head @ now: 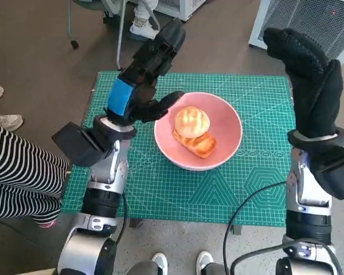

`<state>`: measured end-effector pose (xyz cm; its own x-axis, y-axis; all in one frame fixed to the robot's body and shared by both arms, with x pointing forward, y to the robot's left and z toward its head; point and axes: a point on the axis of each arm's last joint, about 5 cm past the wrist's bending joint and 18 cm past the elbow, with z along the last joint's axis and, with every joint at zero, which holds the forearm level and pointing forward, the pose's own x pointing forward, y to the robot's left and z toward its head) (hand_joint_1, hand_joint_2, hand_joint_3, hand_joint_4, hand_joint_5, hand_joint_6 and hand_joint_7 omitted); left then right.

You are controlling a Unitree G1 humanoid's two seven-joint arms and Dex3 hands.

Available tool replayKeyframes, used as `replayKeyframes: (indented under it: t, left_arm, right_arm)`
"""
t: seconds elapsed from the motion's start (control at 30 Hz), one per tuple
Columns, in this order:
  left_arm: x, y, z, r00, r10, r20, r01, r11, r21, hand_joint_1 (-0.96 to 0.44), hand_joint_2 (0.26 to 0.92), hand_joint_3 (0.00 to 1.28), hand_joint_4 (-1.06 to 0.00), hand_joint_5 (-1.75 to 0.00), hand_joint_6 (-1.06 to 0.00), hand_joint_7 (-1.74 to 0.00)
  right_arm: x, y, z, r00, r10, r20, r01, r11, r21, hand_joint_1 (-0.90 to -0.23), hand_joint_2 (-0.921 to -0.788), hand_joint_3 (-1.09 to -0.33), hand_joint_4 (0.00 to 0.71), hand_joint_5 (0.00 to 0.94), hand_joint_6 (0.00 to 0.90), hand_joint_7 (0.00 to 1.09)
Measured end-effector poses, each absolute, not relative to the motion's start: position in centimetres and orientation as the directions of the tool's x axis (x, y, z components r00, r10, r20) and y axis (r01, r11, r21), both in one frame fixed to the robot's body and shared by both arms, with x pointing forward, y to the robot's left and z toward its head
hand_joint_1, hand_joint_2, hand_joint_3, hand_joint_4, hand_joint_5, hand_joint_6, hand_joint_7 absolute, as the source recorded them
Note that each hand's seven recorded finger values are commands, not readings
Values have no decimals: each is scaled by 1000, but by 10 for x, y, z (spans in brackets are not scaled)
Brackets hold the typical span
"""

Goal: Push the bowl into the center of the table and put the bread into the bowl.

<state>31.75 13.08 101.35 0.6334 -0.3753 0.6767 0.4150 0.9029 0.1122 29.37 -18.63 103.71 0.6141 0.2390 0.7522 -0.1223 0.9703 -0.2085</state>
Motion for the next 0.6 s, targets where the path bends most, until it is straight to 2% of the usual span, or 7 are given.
replayKeyframes:
  t: [0.6]
  left_arm:
    - [316, 133, 1015, 614, -337, 713, 391, 915, 97, -571, 921, 316, -153, -4, -248, -6]
  right_arm:
    - [296, -184, 1033, 631, 235, 739, -132, 972, -196, -723, -921, -755, 167, 2, -1, 565]
